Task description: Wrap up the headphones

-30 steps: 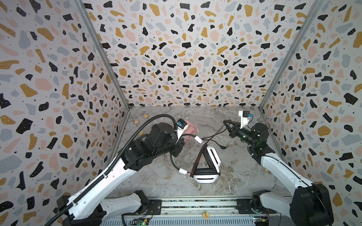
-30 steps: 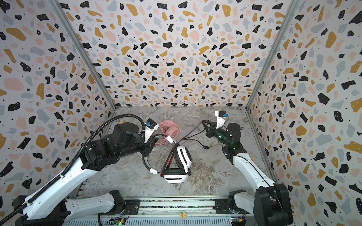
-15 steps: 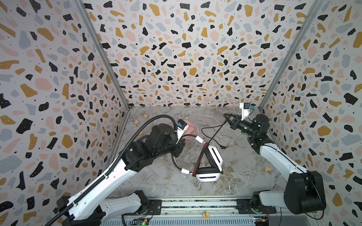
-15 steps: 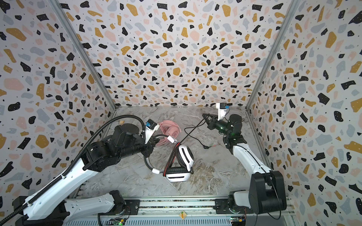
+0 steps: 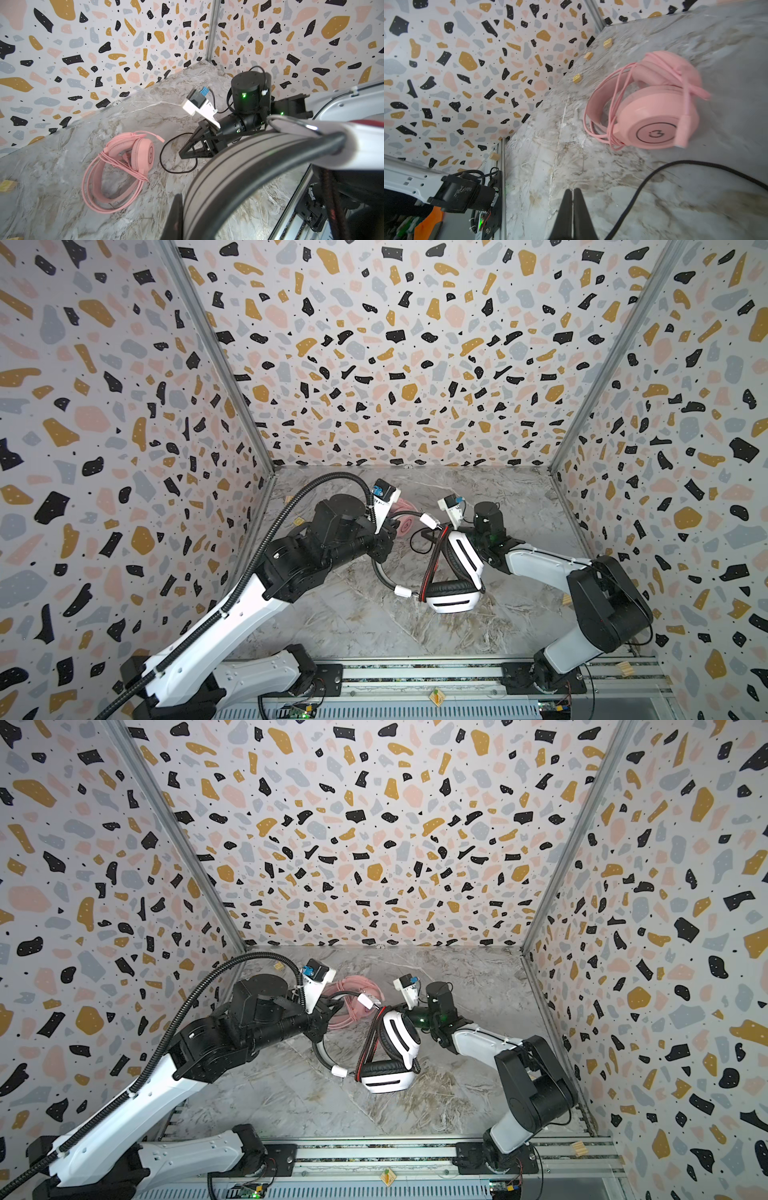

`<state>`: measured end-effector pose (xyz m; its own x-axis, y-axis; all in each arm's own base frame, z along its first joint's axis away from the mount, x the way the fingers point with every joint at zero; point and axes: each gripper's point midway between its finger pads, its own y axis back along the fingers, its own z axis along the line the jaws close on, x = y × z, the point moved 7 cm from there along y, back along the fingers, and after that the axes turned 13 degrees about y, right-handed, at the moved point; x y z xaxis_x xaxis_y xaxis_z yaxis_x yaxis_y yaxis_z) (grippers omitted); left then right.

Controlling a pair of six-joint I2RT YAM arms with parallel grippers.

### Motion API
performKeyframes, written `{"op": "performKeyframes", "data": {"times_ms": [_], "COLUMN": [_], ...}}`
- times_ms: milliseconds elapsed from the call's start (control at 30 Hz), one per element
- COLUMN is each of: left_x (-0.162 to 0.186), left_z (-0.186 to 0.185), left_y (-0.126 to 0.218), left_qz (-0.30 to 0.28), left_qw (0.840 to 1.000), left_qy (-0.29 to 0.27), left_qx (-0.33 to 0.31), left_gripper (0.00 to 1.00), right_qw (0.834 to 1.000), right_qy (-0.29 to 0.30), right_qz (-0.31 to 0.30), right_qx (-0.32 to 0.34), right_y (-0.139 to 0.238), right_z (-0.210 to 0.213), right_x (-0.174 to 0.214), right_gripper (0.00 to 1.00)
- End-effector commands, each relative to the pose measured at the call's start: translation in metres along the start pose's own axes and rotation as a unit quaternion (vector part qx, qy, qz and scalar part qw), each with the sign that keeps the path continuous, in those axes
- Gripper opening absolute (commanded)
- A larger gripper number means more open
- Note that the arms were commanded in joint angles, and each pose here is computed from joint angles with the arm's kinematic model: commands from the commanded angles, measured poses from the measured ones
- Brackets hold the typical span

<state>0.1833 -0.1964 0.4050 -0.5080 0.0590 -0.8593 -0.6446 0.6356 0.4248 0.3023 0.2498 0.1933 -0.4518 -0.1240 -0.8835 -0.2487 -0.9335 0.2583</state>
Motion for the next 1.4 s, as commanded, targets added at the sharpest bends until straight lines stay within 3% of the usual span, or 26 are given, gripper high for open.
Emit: {"op": "performKeyframes", "data": {"times_ms": [0, 267, 533, 700, 867, 1033, 1133, 1267, 1367], "left_x": [-0.072, -0.088, -0.098, -0.107, -0.109, -0.099, -0.087, -0.068, -0.057], "left_z": [-0.031, -0.025, -0.01, 0.02, 0.068, 0.13, 0.159, 0.19, 0.203], "left_y": [0.046, 0.048, 0.043, 0.036, 0.022, 0.01, 0.003, 0.004, 0.004], "left_qz": [-0.16, -0.188, -0.204, -0.219, -0.25, -0.284, -0.302, -0.325, -0.338], "left_qw": [0.981, 0.977, 0.973, 0.967, 0.955, 0.915, 0.881, 0.818, 0.782], "left_qy": [0.04, 0.056, 0.081, 0.111, 0.161, 0.242, 0.268, 0.29, 0.298], "left_qx": [0.097, 0.082, 0.079, 0.067, -0.002, -0.152, -0.247, -0.376, -0.431], "left_gripper": [0.0, 0.0, 0.0, 0.0, 0.0, 0.0, 0.0, 0.0, 0.0], "right_qw": [1.0, 0.992, 0.989, 0.991, 0.994, 0.998, 0.999, 0.996, 0.993], "right_qy": [-0.007, -0.069, -0.08, -0.075, -0.071, -0.058, -0.033, -0.001, 0.02], "right_qz": [0.0, -0.052, -0.058, -0.054, -0.046, -0.012, 0.026, 0.074, 0.088], "right_qx": [-0.004, -0.095, -0.107, -0.095, -0.07, -0.035, 0.003, 0.051, 0.075], "right_y": [-0.017, -0.052, -0.071, -0.063, -0.042, -0.014, 0.004, 0.032, 0.052], "right_z": [-0.009, -0.013, -0.02, -0.011, 0.003, 0.025, 0.043, 0.066, 0.083], "right_x": [0.008, 0.017, 0.025, 0.031, 0.043, 0.06, 0.073, 0.083, 0.079], "right_gripper": [0.08, 0.16, 0.18, 0.0, 0.0, 0.0, 0.0, 0.0, 0.0]}}
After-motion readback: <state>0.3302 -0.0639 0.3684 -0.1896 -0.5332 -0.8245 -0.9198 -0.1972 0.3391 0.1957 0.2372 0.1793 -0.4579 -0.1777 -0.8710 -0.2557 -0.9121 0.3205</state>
